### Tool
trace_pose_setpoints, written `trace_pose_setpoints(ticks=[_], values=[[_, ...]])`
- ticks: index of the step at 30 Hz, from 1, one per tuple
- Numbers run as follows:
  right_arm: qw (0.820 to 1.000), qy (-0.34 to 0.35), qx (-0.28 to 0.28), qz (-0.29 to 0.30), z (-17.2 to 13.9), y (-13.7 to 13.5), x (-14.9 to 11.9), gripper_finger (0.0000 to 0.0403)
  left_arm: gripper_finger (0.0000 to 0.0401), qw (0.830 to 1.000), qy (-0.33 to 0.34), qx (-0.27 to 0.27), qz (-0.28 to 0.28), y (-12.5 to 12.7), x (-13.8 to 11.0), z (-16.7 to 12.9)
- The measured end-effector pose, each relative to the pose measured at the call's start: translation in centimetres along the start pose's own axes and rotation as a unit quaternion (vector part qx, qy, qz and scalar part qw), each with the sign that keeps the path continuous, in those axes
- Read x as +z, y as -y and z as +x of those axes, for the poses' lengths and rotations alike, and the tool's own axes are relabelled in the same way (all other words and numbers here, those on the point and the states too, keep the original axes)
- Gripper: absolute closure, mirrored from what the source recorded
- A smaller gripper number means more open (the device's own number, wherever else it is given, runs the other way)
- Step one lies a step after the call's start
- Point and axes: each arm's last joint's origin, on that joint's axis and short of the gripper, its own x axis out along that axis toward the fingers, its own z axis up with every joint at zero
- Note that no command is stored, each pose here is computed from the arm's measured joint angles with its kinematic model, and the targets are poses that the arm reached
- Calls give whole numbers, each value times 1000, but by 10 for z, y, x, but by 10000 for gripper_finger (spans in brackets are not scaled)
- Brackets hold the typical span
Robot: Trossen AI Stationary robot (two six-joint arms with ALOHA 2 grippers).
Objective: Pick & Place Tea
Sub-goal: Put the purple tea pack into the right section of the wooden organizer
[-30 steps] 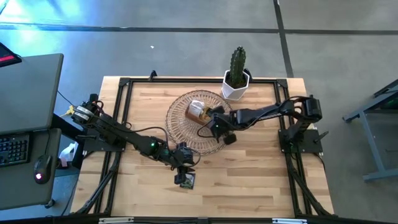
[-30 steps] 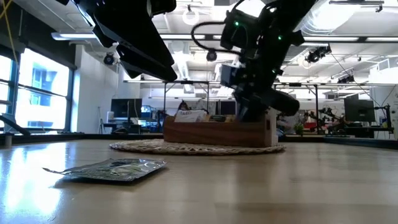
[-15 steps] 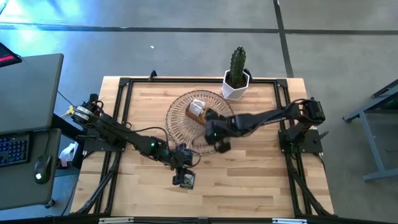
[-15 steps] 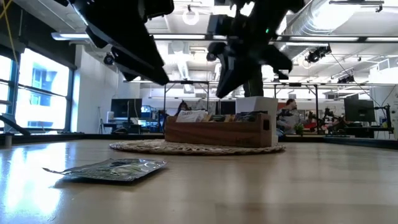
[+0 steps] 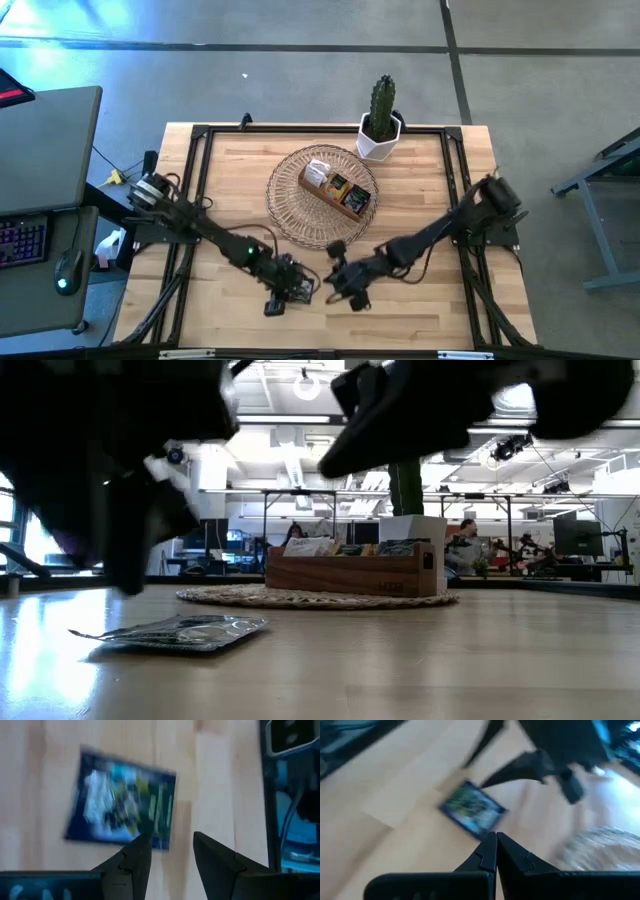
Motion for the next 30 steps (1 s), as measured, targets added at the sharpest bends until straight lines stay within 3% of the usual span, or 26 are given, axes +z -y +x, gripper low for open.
trace_pose_setpoints(ticks=[2,6,13,20,30], values=[[1000,1,10,3,14,-9,-7,400,257,1000,-7,-3,-19,7,-7,5],[1000,-18,8,-1,45,-15,-18,401,257,1000,8,17,-7,24,-19,13],[999,-26,3,30,79,2,-20,401,257,996,35,71,-28,30,-31,21],[992,-62,45,103,80,7,-28,401,257,992,44,118,-25,22,-30,23],[987,-68,88,119,74,-24,-23,402,257,985,71,148,-48,-8,-8,20]])
